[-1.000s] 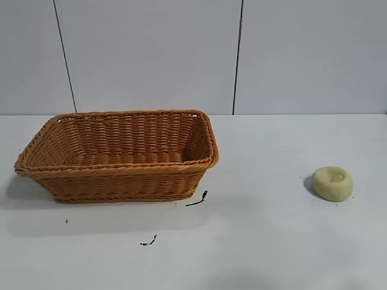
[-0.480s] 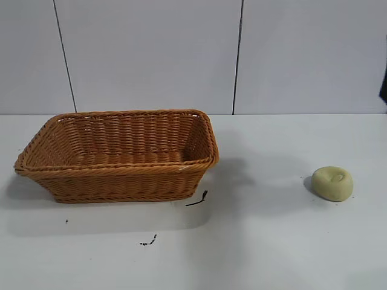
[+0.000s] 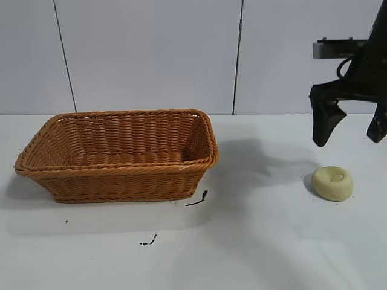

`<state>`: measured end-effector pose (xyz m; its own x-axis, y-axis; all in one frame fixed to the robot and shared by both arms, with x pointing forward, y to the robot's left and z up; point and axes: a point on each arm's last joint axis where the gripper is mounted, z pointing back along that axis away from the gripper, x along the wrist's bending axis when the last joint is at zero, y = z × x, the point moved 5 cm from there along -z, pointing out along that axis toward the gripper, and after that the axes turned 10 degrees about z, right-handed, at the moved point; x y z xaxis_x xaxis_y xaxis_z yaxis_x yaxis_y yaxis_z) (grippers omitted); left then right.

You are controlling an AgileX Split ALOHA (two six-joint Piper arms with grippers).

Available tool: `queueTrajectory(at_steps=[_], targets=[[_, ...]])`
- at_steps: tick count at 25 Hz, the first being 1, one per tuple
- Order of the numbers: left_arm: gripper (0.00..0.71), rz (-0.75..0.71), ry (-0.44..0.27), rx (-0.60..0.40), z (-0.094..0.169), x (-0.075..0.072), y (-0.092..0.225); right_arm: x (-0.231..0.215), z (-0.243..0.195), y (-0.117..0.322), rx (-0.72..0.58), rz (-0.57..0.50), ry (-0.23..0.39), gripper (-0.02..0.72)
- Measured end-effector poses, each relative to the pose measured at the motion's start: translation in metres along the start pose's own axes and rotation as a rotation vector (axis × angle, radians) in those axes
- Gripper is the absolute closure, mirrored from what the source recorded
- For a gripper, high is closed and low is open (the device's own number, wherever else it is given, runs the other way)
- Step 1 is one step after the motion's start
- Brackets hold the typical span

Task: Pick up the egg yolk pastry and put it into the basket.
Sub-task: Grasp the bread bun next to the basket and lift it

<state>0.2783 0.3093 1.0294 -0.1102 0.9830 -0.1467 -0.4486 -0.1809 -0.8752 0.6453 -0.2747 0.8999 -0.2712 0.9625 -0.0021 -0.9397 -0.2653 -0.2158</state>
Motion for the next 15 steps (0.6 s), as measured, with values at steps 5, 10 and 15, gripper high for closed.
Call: queueTrajectory(at_steps=[5, 10, 15], targets=[[0.014, 0.000, 0.000, 0.000, 0.000, 0.000, 0.000, -0.001, -0.040, 0.001, 0.033, -0.009, -0.009, 0.040], [0.014, 0.000, 0.000, 0.000, 0.000, 0.000, 0.000, -0.003, -0.057, 0.001, 0.031, -0.011, -0.006, 0.041], [0.014, 0.000, 0.000, 0.000, 0.000, 0.000, 0.000, -0.003, -0.058, 0.001, 0.028, -0.011, -0.005, 0.197]])
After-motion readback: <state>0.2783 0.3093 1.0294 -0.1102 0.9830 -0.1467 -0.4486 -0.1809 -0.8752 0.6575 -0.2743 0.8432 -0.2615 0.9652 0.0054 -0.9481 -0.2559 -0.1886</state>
